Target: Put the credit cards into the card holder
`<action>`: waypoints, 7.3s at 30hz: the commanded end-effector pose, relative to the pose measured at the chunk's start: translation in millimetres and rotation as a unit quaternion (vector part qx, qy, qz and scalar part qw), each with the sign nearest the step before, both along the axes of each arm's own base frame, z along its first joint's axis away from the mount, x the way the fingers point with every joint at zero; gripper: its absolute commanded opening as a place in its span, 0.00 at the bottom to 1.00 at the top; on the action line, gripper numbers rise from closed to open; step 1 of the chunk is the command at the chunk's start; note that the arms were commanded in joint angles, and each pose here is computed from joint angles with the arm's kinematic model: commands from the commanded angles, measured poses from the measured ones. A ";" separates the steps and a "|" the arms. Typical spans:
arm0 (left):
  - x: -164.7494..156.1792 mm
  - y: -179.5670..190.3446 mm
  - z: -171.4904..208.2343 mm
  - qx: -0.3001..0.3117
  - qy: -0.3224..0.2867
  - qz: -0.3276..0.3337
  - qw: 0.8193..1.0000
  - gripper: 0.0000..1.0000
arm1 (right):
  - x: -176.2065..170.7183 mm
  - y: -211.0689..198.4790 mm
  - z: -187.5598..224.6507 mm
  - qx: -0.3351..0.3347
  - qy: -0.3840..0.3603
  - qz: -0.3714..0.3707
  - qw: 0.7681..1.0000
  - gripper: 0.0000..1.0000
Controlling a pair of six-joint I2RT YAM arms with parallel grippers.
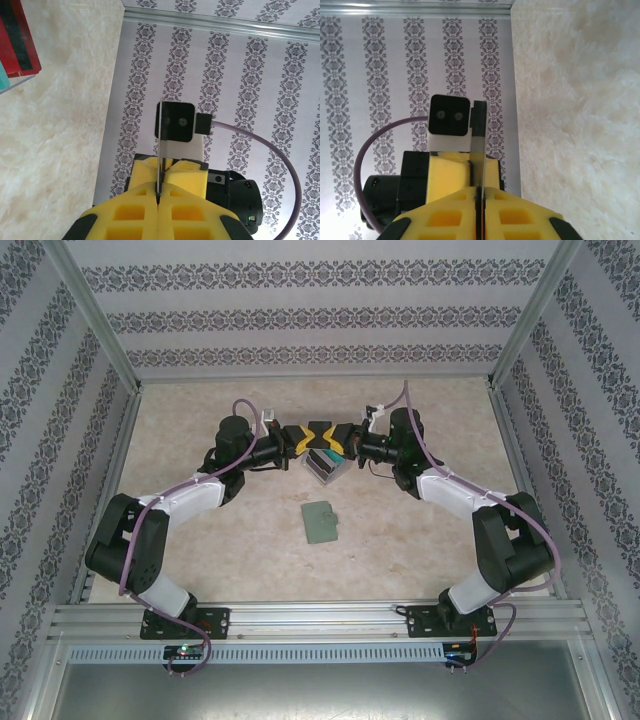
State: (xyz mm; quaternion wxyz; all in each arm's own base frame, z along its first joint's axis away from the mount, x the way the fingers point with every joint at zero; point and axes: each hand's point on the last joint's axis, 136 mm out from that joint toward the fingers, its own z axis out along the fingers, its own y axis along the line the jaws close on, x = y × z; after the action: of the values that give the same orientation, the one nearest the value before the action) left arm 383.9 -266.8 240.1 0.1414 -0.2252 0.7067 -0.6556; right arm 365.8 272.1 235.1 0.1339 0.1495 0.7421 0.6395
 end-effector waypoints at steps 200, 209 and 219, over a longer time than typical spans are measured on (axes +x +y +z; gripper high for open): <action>-104.7 -21.3 -180.4 0.487 0.066 -0.113 0.864 0.04 | -107.2 -37.1 -172.6 -0.381 -0.046 0.029 0.923 0.04; -110.1 -9.1 -183.0 0.504 0.070 -0.108 0.854 0.22 | -107.8 -42.9 -176.8 -0.389 -0.044 0.022 0.920 0.04; -112.1 -8.5 -187.8 0.507 0.067 -0.117 0.851 0.21 | -108.4 -25.6 -159.1 -0.343 -0.055 0.038 0.937 0.06</action>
State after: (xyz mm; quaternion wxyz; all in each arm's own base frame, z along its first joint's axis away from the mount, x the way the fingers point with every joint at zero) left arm 269.7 -275.7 55.7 0.1104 -0.0835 0.9688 -0.2054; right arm 253.3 234.7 59.6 0.1825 0.0336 0.9268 0.3265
